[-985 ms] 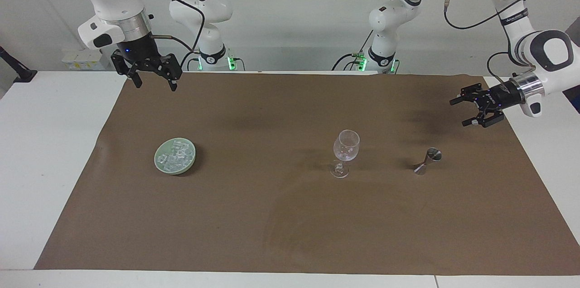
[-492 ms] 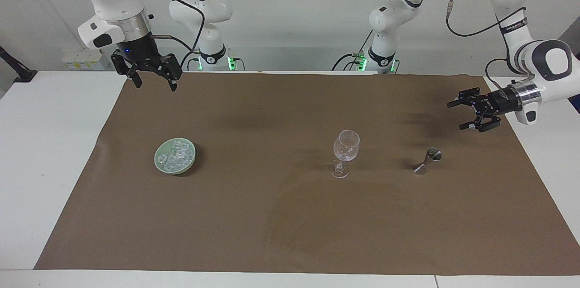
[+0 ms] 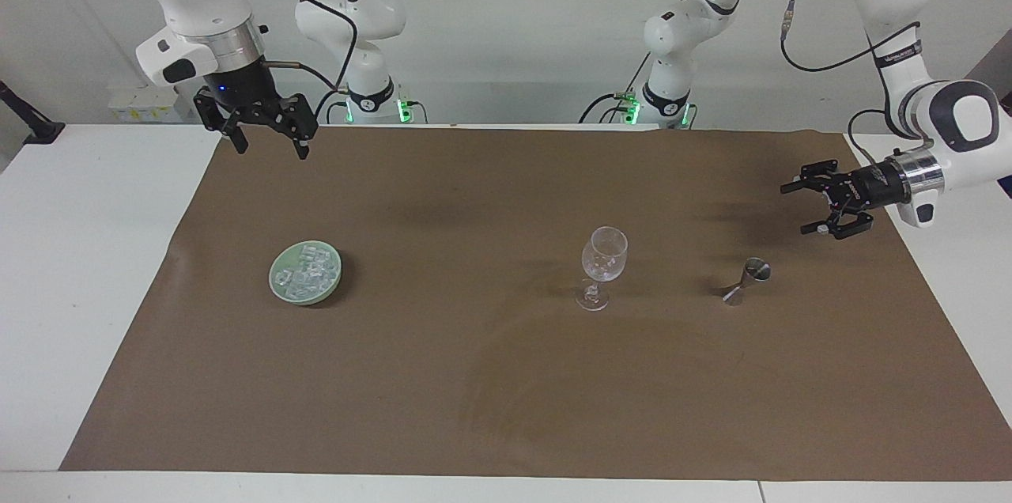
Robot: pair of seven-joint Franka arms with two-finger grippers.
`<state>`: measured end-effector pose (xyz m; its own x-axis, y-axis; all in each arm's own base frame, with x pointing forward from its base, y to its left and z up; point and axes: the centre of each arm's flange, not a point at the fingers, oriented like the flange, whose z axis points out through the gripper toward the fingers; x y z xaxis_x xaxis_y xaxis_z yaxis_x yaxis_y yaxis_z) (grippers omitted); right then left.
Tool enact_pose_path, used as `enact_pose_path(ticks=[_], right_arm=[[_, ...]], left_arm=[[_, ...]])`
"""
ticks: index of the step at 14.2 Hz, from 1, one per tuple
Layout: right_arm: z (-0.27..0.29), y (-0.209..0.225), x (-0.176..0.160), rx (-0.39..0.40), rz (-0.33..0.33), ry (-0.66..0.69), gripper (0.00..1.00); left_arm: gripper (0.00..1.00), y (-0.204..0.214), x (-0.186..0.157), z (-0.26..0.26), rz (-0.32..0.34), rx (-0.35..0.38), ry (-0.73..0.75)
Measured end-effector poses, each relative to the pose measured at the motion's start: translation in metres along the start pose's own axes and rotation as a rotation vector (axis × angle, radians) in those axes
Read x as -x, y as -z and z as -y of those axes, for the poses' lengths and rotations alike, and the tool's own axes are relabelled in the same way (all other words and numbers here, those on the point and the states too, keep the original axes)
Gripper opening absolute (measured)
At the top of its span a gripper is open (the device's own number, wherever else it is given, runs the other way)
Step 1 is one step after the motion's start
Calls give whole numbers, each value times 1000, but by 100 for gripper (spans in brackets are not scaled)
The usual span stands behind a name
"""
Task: Pour wine and add ice with both arms
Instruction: 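Reach the open left gripper toward the small silver cup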
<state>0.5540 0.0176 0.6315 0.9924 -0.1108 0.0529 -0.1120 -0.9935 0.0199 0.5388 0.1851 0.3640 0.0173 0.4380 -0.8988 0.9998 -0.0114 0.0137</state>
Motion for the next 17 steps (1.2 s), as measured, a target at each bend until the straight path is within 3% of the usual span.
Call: enact_pose_path(ticks=[11,17], right_arm=[[0,0,0,0,0,0,100],[0,0,0,0,0,0,100]], left_arm=[[100,-19,-61,-28,46,64,62],[100,-42,-66,-49,47,77,46]])
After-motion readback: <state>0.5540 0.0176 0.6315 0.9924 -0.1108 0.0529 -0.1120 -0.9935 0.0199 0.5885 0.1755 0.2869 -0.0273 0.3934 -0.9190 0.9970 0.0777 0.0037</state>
